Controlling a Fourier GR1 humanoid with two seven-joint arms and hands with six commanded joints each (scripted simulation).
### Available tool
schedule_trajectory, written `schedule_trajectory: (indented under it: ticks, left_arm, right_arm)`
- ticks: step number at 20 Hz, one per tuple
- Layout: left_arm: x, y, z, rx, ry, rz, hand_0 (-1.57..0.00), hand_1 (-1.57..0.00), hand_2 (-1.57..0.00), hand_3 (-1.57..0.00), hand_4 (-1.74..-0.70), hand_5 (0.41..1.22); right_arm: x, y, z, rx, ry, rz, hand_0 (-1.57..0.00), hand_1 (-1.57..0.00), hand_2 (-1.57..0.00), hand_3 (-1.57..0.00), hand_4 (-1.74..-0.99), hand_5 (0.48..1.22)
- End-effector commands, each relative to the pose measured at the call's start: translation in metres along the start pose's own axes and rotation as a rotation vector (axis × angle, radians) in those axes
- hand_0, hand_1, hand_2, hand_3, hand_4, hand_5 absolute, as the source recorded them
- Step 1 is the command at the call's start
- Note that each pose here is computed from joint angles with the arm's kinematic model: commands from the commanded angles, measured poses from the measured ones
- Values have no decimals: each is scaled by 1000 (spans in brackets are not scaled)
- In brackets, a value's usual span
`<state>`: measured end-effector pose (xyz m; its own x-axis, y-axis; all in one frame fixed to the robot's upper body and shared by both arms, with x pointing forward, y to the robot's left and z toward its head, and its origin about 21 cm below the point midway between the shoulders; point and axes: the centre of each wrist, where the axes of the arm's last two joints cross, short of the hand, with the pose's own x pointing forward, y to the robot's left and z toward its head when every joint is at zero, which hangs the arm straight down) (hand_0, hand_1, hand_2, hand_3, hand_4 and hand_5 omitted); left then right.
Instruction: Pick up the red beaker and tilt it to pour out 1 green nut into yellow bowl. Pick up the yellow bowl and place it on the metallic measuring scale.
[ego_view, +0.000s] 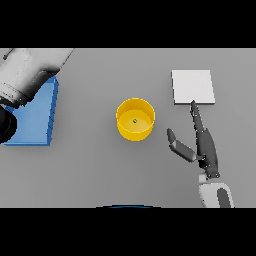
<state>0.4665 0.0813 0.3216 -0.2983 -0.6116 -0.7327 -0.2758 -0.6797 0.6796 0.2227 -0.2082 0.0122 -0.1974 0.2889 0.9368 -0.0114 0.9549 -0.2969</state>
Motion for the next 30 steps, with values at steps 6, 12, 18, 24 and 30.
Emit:
schedule_trajectory:
  ticks: [6,12,18,24,30]
  left_arm:
    - [-91,-79,31,-8,360,752,-1571,-1571,-1571,-1430,-1739,1221]
    - [-105,-191,74,-62,713,1166,-1571,-1571,-1571,-1534,-1740,1221]
    - [-84,-253,102,-125,987,1423,-1571,-1571,-1571,-1488,-1741,1221]
    - [-34,-293,134,-152,1087,1602,-1571,-1571,-1571,-1379,-1741,1221]
    - [16,-298,167,-191,1151,1681,-1571,-1571,-1571,-1387,-1741,1221]
  right_arm:
    - [2,2,-4,9,-30,-18,1,1,1,1,-1110,623]
    - [-3,-2,-7,45,-19,-58,1,1,1,1,-1126,651]
    - [-5,-2,-7,60,-20,-50,1,1,1,1,-1181,687]
    - [-4,-4,-7,64,-32,-25,1,1,1,1,-1202,709]
    - [-5,-2,-9,58,-34,-28,1,1,1,1,-1195,690]
